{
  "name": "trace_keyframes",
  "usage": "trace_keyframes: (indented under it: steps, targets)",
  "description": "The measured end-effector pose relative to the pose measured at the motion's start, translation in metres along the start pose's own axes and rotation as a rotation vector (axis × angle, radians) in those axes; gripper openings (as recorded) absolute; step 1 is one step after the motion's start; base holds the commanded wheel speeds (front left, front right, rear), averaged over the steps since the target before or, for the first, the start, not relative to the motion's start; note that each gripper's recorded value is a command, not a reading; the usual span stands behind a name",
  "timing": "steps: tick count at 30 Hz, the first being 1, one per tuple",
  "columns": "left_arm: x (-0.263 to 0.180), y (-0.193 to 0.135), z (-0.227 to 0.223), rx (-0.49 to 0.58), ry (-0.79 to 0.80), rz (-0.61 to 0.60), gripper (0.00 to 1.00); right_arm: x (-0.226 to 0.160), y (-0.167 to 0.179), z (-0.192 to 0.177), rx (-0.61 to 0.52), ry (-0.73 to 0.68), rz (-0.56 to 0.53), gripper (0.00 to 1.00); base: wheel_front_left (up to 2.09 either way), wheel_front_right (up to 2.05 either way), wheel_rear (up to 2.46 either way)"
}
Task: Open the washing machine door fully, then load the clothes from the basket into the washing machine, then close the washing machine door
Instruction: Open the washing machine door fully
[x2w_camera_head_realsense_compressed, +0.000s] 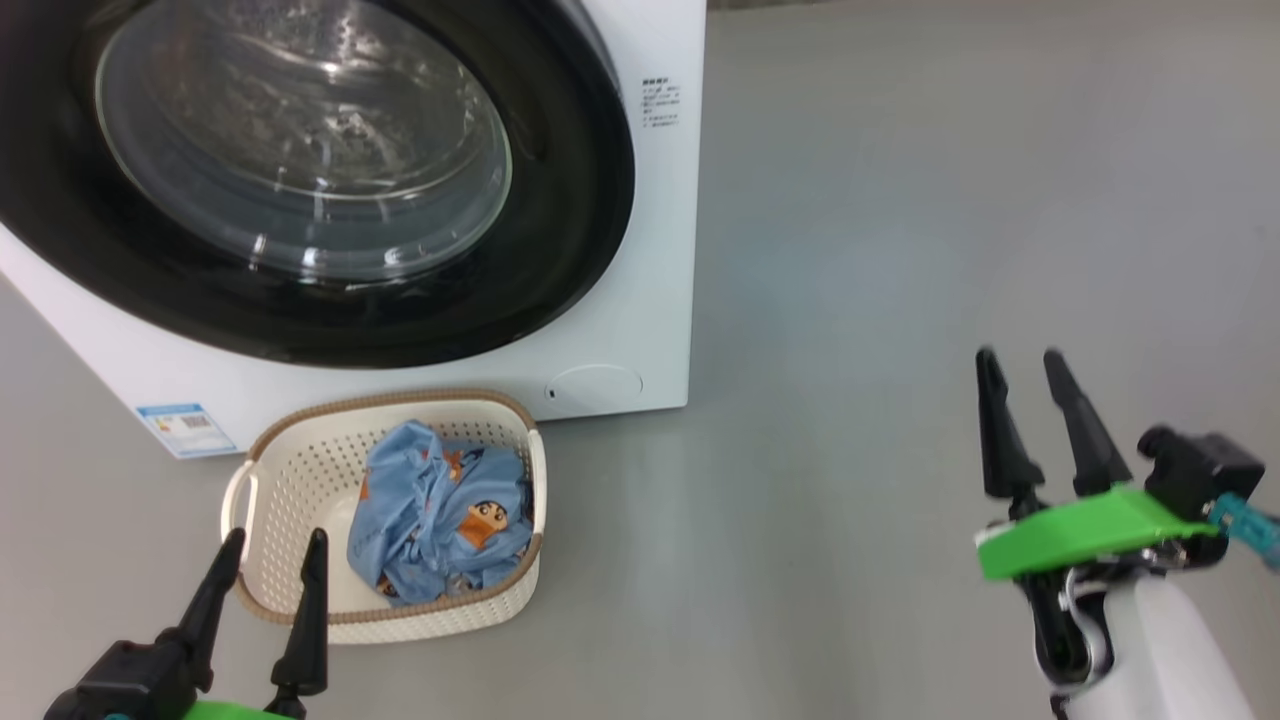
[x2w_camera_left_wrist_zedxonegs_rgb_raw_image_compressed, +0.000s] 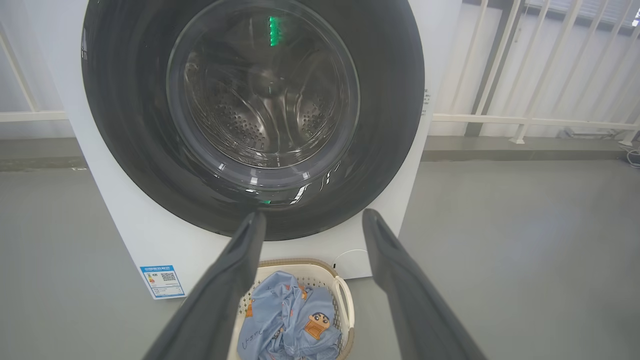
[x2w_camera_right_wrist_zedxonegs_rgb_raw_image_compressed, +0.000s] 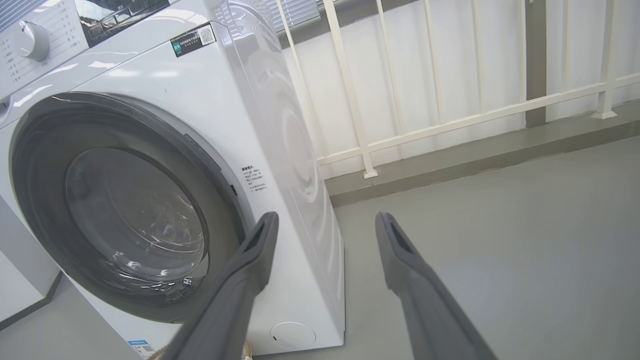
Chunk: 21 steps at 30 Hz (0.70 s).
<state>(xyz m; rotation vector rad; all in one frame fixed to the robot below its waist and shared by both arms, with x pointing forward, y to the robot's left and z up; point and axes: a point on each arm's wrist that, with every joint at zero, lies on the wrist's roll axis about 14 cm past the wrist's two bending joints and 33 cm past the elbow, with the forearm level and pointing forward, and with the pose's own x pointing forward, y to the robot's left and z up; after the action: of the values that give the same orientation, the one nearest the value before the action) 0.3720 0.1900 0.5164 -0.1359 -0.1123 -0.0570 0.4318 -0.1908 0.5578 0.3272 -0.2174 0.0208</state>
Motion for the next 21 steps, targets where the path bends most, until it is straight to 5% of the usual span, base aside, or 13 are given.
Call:
trace_keyframes:
  steps: [13,14,16,18,21]
  targets:
    - [-0.001,0.006,-0.018,-0.004,0.056,0.019,1.00,0.055,0.010,0.006,0.263,-0.061,-0.016,1.00,0.00,0.00,0.00]
    - [-0.001,0.007,-0.020,-0.004,0.062,0.022,1.00,0.058,0.008,0.004,0.306,-0.060,-0.029,0.93,0.00,0.00,0.00]
    - [-0.002,0.008,-0.024,-0.008,0.072,0.026,1.00,0.065,0.005,-0.002,0.387,-0.052,-0.052,0.37,0.00,0.00,0.00]
    - [0.000,0.009,-0.026,-0.006,0.079,0.026,1.00,0.073,0.005,-0.007,0.452,-0.046,-0.068,0.00,0.00,0.00,0.00]
    - [0.006,0.010,-0.026,-0.006,0.076,0.026,1.00,0.087,0.002,-0.012,0.548,-0.037,-0.094,0.00,0.00,0.00,0.00]
